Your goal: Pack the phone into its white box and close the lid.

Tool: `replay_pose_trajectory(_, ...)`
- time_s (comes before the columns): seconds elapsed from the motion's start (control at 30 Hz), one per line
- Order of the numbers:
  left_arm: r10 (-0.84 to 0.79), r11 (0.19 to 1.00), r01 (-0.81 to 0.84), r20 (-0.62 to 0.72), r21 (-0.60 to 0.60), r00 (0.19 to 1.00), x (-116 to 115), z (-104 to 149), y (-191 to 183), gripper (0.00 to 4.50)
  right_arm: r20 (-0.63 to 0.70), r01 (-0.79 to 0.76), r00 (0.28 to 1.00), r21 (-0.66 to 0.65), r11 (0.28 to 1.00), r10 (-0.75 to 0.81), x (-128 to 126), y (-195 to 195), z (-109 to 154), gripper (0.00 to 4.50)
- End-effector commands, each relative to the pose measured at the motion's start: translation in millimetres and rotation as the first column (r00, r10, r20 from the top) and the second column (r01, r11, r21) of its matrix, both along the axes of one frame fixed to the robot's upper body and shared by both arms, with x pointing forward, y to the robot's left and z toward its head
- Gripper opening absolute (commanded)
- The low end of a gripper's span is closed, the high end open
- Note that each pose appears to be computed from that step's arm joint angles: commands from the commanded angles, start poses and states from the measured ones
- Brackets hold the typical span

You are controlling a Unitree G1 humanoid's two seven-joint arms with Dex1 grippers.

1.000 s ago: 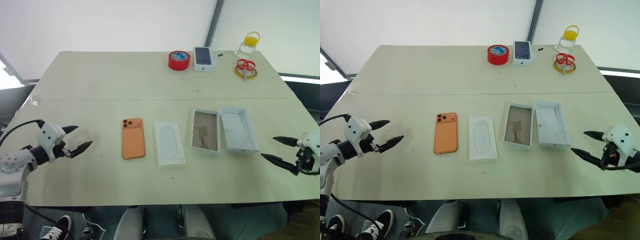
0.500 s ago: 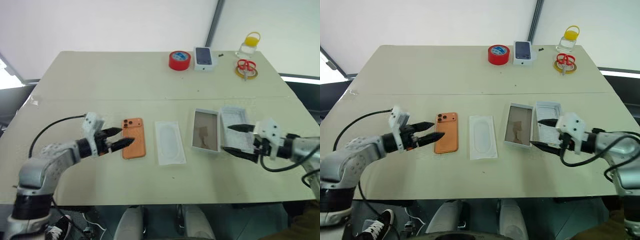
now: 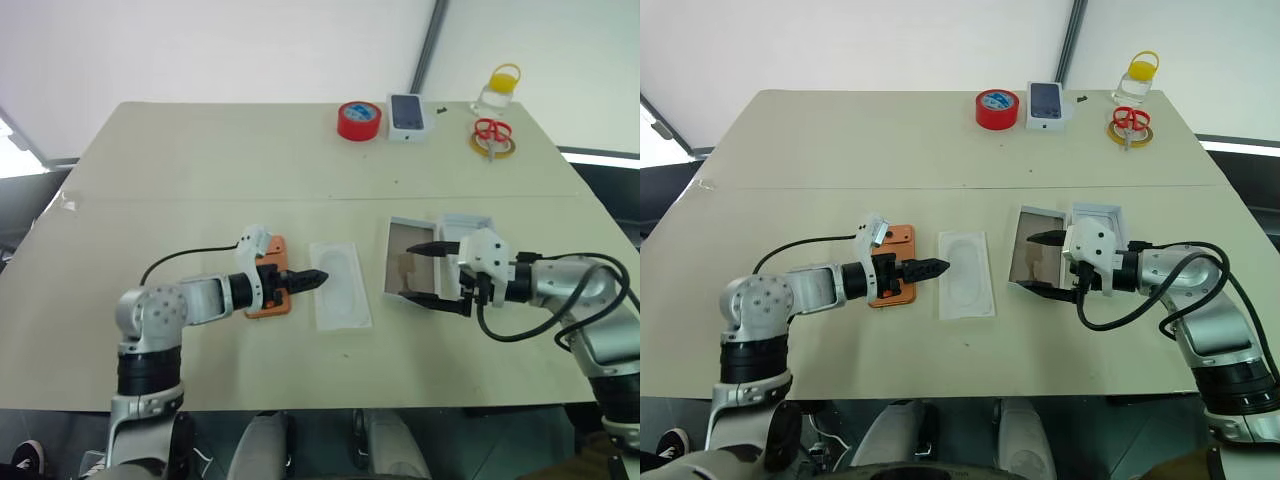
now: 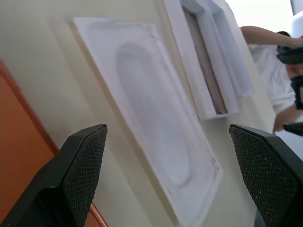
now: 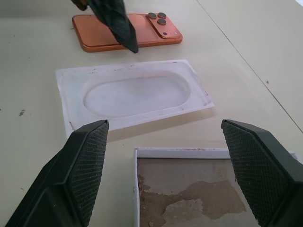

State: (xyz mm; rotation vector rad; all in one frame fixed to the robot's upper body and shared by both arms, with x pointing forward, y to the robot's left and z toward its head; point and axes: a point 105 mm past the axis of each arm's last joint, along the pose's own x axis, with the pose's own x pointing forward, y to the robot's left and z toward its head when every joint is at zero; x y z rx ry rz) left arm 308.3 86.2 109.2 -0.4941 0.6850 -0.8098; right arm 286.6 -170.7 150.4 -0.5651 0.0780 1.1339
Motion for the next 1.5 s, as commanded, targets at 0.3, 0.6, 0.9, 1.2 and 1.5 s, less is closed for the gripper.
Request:
replay_pose_trajectory(0.3, 0.01, 1.0, -0.01, -0.131, 0.0, 0.991, 9.7, -7.0, -31.8, 4.34, 0.068, 0.015, 0.998, 0.001, 1.0, -0.015, 4.7, -0.6, 6.7, 3.97)
replay_pose_trajectory(0.6, 0.006, 0.999, 0.001, -0.19, 0.038, 0.982, 4.9, -18.8, -39.1, 3.5, 0.086, 0.043, 0.995, 0.002, 0.999, -0.043, 7.1, -5.3, 7.2, 4.03)
replay_pose_trajectory(0.9, 0.011, 0.997, 0.004, -0.195, 0.073, 0.981, 0.9, -23.5, -35.9, 0.03, 0.089, 0.042, 0.995, 0.01, 0.999, -0.043, 6.8, -3.9, 6.2, 4.03)
replay_pose_trajectory(1.2, 0.016, 1.0, -0.013, -0.124, 0.027, 0.992, 8.0, -1.4, -26.1, 0.03, -0.018, 0.009, 1.0, -0.054, 0.999, -0.01, 5.0, 3.8, -25.8, 4.03)
replay_pose_trajectory(1.5, 0.067, 0.997, -0.066, -0.009, 0.039, 0.998, 25.1, 29.5, -3.6, 0.0, -0.151, 0.019, 0.987, -0.195, 0.981, -0.049, 10.9, -12.9, -57.8, 2.69)
